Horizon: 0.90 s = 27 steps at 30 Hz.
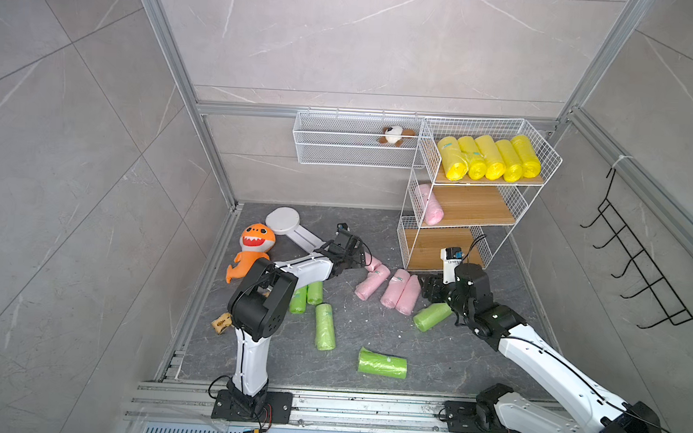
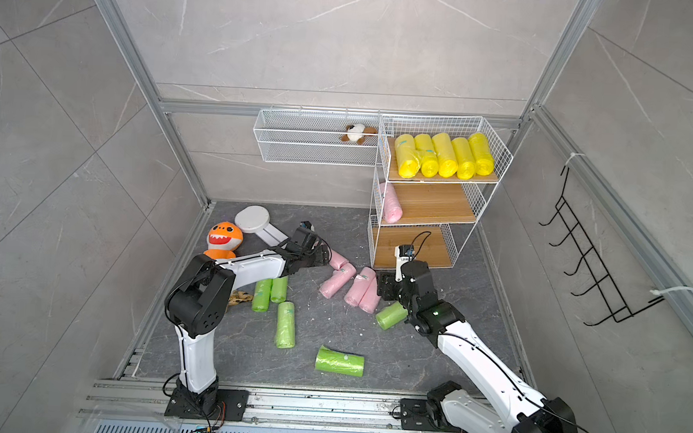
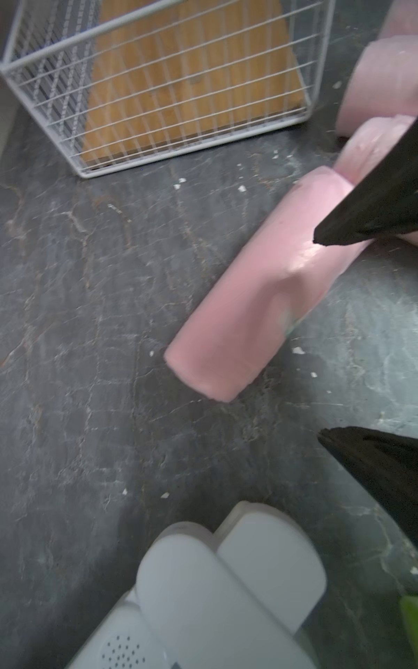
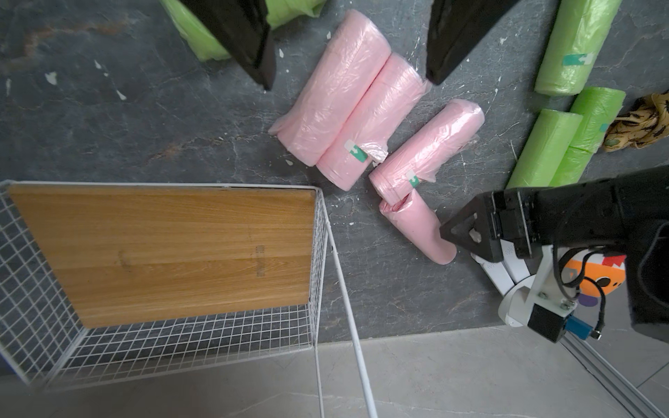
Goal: Sort the rolls of trash bags by color and place them on the shelf
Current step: Pick up the roll of trash bags from the center of the board.
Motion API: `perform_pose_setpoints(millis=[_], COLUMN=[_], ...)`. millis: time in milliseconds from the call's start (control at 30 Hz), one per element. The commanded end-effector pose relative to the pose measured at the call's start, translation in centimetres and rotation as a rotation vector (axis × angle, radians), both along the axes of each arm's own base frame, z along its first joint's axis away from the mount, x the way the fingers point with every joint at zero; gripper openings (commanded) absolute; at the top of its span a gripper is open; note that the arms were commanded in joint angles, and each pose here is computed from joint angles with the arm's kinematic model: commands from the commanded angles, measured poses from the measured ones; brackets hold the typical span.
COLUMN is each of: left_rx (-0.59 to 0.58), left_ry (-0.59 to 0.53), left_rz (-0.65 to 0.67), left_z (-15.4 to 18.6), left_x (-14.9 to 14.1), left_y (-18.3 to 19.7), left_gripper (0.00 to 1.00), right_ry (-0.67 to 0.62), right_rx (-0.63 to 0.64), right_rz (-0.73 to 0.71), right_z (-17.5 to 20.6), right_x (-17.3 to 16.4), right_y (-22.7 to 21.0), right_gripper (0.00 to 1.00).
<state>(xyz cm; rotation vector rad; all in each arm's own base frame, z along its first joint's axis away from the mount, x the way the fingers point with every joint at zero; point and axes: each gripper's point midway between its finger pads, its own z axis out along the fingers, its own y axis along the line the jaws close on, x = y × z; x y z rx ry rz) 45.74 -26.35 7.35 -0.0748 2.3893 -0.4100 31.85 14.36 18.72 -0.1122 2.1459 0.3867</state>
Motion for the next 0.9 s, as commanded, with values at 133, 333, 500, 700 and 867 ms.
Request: perform_pose_setpoints(millis=[133, 333, 500, 700, 867], left_rx=[-0.131, -0.133, -0.162, -0.183, -0.196], left_ry=[-0.063, -0.045, -0.033, -0.021, 0.004], left_rz=[0.092, 0.142, 0.174, 0.193, 0.197], left_z=[1.6, 0.2, -0.5, -1.4, -2.8], left_x=[4.1, 4.8, 4.9, 5.3, 5.2], left_y=[-1.3, -1.2, -1.2, -1.5, -1.8], left_gripper=[0.83, 0.84, 0.84, 0.83, 0.79], right_ry=[0.013, 0.028, 0.036, 0.042, 0.041], right_rx=[0.054, 0.051, 0.052, 0.080, 0.092], right_rz=[0.014, 0.025, 0.033, 0.046, 0.040], right_z=[-1.4, -2.0, -2.3, -2.5, -2.7], right_x=[0.0, -0.2, -0.2, -0.4, -0.5], right_y=[0.9, 1.0, 1.2, 1.6, 1.5], right_gripper=[0.70, 0.71, 0.71, 0.71, 0.72])
